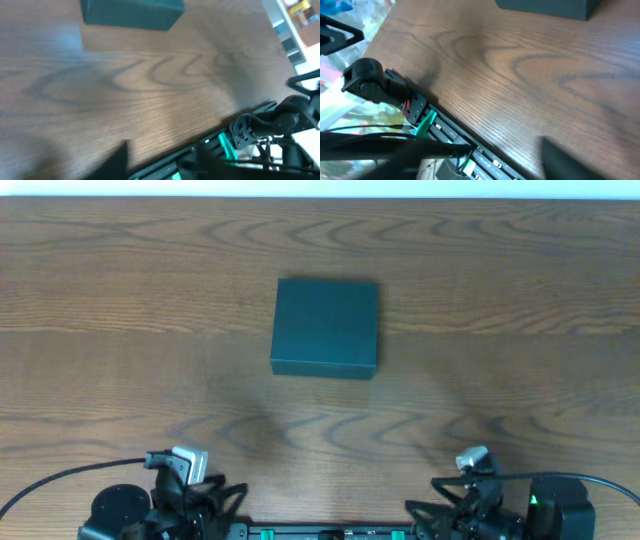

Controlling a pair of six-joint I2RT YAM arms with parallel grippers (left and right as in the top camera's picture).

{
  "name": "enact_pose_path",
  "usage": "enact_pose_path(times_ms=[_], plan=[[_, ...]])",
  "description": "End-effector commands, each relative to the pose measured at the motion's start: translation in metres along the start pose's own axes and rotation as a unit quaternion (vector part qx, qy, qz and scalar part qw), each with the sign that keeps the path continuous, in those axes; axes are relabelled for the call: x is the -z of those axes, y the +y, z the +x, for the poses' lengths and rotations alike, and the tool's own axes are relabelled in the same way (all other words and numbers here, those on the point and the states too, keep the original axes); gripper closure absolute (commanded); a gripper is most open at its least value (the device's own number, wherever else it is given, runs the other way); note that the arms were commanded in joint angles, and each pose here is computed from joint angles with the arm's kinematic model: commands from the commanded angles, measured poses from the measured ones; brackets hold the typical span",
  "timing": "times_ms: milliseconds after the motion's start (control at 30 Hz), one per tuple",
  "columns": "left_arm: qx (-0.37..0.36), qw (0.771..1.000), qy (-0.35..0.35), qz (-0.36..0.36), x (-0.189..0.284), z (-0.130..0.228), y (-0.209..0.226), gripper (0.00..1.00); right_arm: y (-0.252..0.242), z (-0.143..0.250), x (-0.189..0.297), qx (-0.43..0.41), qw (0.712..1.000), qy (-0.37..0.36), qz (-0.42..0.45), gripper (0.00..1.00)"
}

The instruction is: Pack container

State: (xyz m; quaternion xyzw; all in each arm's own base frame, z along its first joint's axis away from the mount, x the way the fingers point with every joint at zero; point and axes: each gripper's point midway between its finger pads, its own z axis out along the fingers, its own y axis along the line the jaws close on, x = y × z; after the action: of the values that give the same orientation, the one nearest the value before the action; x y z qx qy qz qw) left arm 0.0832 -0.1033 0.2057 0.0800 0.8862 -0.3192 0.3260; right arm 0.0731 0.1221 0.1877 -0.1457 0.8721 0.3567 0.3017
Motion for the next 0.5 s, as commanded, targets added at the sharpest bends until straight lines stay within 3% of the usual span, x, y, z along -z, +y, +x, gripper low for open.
enact_pose_path(times_ms=[0, 467], plan=[[0.01, 1.0, -0.005, 0.014, 0.001, -0.001, -0.005, 0.05, 0.003, 0.002, -0.001, -0.028, 1.0, 0.002, -0.011, 0.01], [0.029, 0.999, 0.04, -0.006, 0.001, 0.022, 0.004, 0.05, 0.0, -0.001, -0.001, -0.022, 1.0, -0.005, -0.003, 0.01]])
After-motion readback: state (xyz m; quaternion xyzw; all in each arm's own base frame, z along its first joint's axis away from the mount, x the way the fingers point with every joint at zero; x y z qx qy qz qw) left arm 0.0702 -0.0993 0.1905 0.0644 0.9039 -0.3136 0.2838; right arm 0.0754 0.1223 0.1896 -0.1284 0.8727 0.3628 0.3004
